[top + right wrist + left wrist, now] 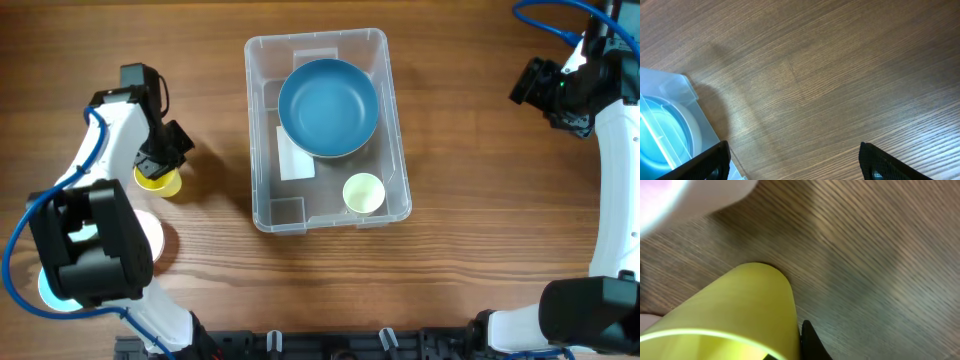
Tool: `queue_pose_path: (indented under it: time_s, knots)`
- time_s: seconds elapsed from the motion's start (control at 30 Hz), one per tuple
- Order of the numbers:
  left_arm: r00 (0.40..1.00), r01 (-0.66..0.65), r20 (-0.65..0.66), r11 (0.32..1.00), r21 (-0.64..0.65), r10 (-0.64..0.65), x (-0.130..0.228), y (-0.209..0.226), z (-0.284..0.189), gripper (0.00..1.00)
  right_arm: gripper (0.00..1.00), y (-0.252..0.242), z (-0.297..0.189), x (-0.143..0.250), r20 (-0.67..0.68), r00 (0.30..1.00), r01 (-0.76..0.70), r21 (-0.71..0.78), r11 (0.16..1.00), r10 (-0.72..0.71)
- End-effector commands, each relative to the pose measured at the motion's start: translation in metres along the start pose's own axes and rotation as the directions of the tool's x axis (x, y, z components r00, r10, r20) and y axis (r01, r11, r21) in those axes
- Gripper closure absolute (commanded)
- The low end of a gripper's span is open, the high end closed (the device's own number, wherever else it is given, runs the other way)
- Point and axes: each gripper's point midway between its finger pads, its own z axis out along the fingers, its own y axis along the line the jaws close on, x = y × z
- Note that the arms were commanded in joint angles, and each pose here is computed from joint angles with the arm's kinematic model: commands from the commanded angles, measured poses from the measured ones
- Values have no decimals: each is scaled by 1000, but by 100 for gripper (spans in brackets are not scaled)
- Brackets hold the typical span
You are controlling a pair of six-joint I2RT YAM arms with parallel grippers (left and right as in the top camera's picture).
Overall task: Pack container
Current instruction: 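Drop the yellow cup into the cream cup in the container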
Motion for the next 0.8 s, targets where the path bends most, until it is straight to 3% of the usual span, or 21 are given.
queue_pose_path:
  time_s: [0.0, 0.13, 0.2, 0.27, 0.4, 0.53, 0.77]
  knots:
    - [999, -49, 24, 998, 26, 48, 4, -16, -30, 96, 17, 1, -8, 1, 16, 1000, 2, -9, 1000, -2]
    - [958, -223, 214, 964, 143, 189, 21, -73, -163, 96, 17, 1, -8, 1, 17, 1000, 2, -8, 1000, -2]
    - [900, -377, 314, 902, 210, 303, 61, -115, -224, 96, 17, 1, -8, 1, 16, 1000, 2, -8, 1000, -2]
    - [844, -501, 359, 824, 263, 399, 111, -158, -247, 96, 17, 1, -8, 1, 16, 1000, 2, -8, 1000, -2]
    - [792, -605, 324, 736, 305, 517, 190, -216, -232, 96, 17, 1, -8, 1, 15, 1000, 2, -8, 1000, -2]
    - [749, -653, 163, 676, 343, 642, 253, -244, -191, 96, 17, 1, -8, 2, 13, 1000, 2, -8, 1000, -2]
    - [680, -708, 63, 632, 317, 730, 296, -260, -146, 96, 16, 1, -8, 2, 14, 1000, 2, -8, 1000, -2]
